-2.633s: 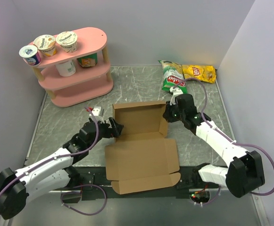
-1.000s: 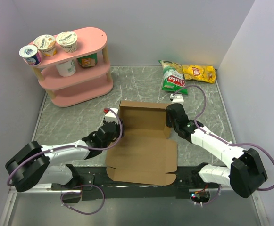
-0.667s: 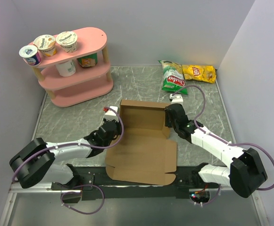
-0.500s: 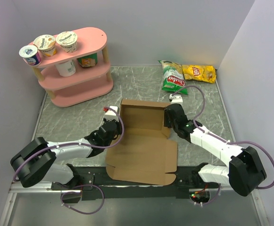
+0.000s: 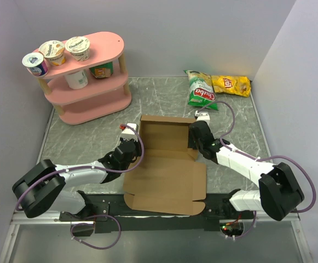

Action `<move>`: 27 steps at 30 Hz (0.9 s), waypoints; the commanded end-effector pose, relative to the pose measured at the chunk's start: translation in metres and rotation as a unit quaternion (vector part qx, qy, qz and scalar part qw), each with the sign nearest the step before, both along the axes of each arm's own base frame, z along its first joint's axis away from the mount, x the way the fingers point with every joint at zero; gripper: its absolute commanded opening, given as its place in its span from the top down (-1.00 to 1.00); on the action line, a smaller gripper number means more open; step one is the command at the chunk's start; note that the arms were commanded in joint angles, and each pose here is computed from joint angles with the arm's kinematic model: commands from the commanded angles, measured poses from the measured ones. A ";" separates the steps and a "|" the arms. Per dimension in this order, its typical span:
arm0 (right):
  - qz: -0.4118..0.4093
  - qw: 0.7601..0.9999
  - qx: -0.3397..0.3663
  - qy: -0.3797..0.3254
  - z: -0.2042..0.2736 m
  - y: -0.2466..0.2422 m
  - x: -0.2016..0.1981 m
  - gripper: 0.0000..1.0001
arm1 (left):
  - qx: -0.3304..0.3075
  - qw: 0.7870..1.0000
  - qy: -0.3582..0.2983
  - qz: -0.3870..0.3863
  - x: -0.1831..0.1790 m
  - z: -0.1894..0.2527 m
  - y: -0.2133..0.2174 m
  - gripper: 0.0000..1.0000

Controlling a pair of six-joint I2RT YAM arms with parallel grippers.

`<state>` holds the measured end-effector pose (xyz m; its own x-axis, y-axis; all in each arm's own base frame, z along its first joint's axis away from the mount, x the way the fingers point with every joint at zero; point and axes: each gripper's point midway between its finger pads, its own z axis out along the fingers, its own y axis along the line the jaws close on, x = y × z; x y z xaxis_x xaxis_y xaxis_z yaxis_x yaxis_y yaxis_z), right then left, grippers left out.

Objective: Fold the paper box

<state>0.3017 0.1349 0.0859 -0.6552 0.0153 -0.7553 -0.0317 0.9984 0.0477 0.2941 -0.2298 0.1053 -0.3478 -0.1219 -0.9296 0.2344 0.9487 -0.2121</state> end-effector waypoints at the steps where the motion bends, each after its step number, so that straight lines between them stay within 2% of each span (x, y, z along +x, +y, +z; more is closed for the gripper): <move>1: -0.019 1.000 0.010 -0.001 -0.009 0.002 0.003 0.17 | -0.033 0.999 -0.022 0.003 0.002 0.019 -0.003 0.64; 8: -0.059 0.998 -0.019 0.002 -0.016 -0.012 0.006 0.60 | -0.039 0.999 -0.024 0.000 0.001 0.021 -0.003 0.64; 9: -0.064 0.998 -0.024 0.001 -0.016 -0.014 0.006 0.74 | -0.039 0.999 -0.025 -0.002 0.000 0.022 -0.003 0.64; 12: -0.077 0.997 -0.032 0.002 -0.018 -0.019 0.007 0.99 | -0.041 0.999 -0.027 0.000 0.000 0.024 -0.003 0.64; 27: -0.088 0.994 -0.068 0.011 -0.019 -0.027 0.005 1.00 | -0.037 0.999 -0.030 0.025 -0.001 0.027 0.011 0.68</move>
